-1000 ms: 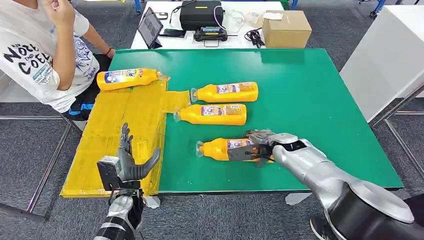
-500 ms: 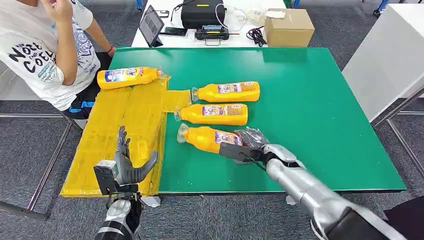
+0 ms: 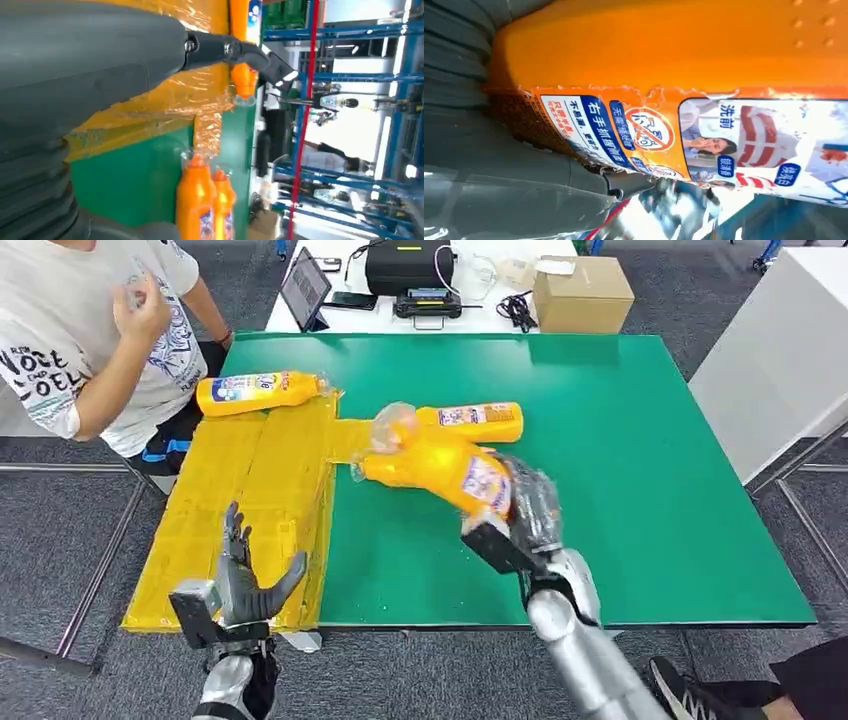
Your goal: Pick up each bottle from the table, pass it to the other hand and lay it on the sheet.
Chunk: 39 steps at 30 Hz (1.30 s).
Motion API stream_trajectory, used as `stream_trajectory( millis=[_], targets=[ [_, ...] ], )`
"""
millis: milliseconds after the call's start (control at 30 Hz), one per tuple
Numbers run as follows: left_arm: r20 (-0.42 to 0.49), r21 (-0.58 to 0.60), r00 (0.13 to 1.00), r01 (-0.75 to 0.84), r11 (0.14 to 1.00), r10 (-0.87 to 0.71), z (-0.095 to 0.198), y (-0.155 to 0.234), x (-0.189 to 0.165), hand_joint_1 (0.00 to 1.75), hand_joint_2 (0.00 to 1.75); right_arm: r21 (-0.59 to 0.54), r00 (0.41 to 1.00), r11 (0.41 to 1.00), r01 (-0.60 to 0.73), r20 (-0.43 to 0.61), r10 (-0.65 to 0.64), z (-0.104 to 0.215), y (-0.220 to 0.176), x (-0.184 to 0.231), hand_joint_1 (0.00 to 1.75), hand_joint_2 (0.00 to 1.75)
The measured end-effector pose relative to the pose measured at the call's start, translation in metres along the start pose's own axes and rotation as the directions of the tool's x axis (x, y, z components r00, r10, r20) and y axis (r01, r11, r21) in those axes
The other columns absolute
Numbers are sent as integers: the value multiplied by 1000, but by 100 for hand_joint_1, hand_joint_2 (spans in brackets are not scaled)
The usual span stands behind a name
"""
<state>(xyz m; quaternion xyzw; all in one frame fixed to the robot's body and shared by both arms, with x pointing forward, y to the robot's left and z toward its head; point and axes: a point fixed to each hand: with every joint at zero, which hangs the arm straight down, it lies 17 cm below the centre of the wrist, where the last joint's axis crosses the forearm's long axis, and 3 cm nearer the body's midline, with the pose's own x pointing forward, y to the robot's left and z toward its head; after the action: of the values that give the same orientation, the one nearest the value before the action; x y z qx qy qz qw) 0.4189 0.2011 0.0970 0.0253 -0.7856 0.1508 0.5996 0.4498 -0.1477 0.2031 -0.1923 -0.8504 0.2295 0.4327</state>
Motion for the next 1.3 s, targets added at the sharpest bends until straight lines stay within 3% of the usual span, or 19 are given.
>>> stream_trajectory(
  millis=[133,233,467,667,1000,1300],
  targets=[
    [-2,-5,999,-37,999,37,2,-1,6,0,175,-83,1000,996,21,-12,-22,12,-20,5,175,175],
    [-68,-65,986,-159,985,154,8,-19,4,0,175,-104,999,994,42,8,-41,23,-22,10,175,175],
    [-221,-266,898,-432,862,381,39,-86,15,0,175,-50,990,989,138,-15,-139,65,20,13,175,175],
    [-240,-314,889,-451,835,390,48,-101,21,0,175,-19,980,982,189,-58,-189,77,42,11,175,175],
    [-263,-415,887,-460,785,381,64,-132,32,0,175,160,947,934,320,-91,-308,99,137,52,175,175],
    [-275,-455,890,-453,766,363,72,-141,32,0,175,260,926,888,379,-105,-364,99,170,69,175,175]
  ],
)
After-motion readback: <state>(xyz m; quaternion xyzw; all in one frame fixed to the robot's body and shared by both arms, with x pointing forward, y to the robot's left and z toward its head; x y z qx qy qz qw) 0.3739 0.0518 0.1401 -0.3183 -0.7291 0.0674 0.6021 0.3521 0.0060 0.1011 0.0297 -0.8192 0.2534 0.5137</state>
